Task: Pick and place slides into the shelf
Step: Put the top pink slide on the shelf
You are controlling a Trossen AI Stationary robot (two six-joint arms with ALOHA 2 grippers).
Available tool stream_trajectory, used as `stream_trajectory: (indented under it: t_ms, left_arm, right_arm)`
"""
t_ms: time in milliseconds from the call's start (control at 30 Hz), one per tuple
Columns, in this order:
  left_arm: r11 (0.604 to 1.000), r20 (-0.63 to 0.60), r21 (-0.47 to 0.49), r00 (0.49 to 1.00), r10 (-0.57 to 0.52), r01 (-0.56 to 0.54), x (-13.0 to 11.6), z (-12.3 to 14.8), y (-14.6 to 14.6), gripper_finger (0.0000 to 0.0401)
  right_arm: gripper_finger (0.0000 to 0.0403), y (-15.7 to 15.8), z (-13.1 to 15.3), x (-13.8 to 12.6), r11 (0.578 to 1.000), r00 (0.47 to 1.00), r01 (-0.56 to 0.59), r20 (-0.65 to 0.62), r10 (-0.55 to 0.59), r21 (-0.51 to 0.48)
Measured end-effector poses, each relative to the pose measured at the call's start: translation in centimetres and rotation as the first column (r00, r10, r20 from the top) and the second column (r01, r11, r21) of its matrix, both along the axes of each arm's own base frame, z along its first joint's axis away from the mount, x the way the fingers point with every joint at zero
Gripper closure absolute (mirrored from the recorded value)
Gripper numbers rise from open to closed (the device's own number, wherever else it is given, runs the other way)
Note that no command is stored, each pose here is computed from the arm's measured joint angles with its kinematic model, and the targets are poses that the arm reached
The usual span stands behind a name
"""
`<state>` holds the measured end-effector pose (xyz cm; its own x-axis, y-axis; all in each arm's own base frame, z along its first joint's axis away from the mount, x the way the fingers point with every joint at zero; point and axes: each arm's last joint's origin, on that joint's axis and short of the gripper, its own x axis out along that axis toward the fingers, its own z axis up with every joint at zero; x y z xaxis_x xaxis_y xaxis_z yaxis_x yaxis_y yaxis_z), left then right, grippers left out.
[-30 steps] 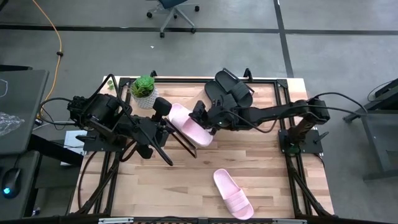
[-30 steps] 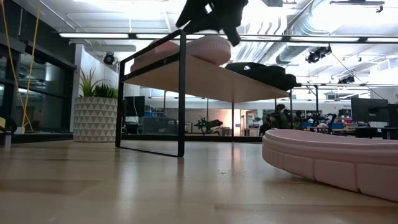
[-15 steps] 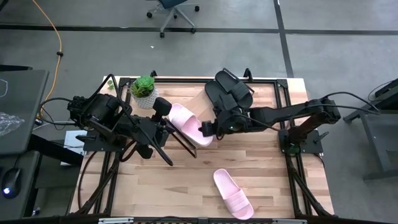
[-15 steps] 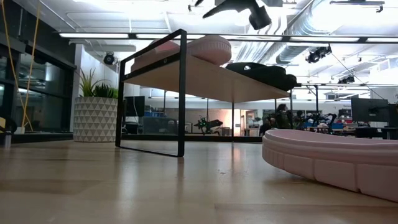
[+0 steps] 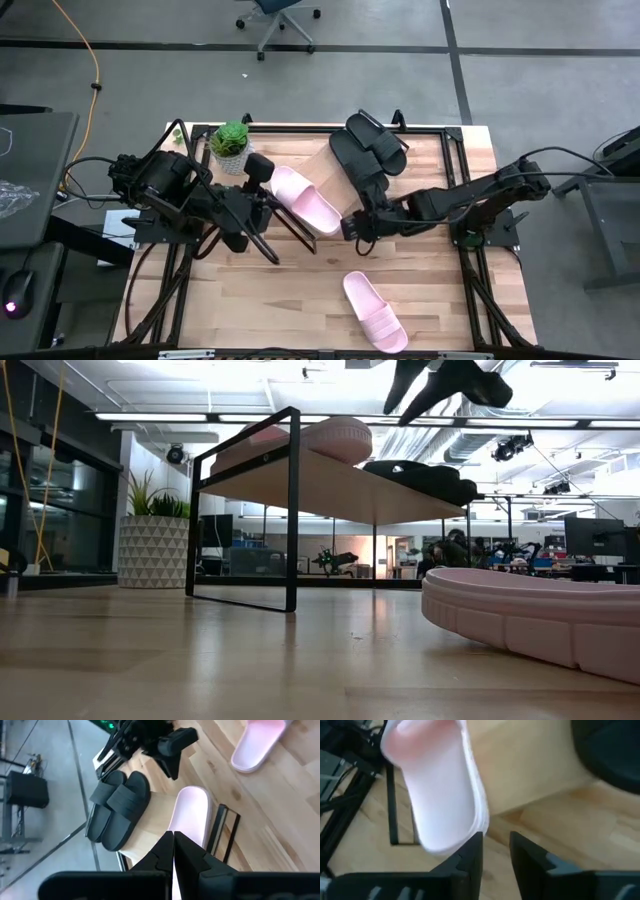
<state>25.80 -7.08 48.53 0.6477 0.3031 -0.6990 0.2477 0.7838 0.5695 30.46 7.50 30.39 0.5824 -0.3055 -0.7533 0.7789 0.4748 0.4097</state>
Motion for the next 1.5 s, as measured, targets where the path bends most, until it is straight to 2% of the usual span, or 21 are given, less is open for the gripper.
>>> stream_trajectory:
  t_ms: [233,400,733,967,1500]
  left_arm:
    - [0.998,0.023,0.021,0.998,0.05,-0.051,0.0,0.1,0.2,0.0398]
    - [0.997,0.03,0.036,0.997,0.065,-0.066,0.0,0.1,0.2,0.0398]
    - [0.997,0.03,0.035,0.997,0.065,-0.066,0.0,0.1,0.2,0.0398]
    - [0.997,0.029,0.035,0.998,0.064,-0.065,0.0,0.1,0.2,0.0398]
    - [0.997,0.028,0.033,0.998,0.062,-0.062,0.0,0.1,0.2,0.0398]
  right_arm:
    - [0.0396,-0.6,-0.2,0.3,0.998,1.0,-0.013,-0.019,0.012,-0.059]
    - [0.0385,-1.2,-1.3,1.2,0.999,0.998,-0.011,-0.058,0.008,-0.042]
    - [0.0402,-1.6,-2.7,2.6,0.999,0.996,-0.035,-0.081,0.033,-0.03]
    - [0.0402,-1.5,-2.4,3.5,0.997,0.997,-0.077,-0.001,0.077,-0.029]
    - [0.0403,-1.4,-2.4,3.9,0.993,0.993,-0.115,0.017,0.115,-0.006]
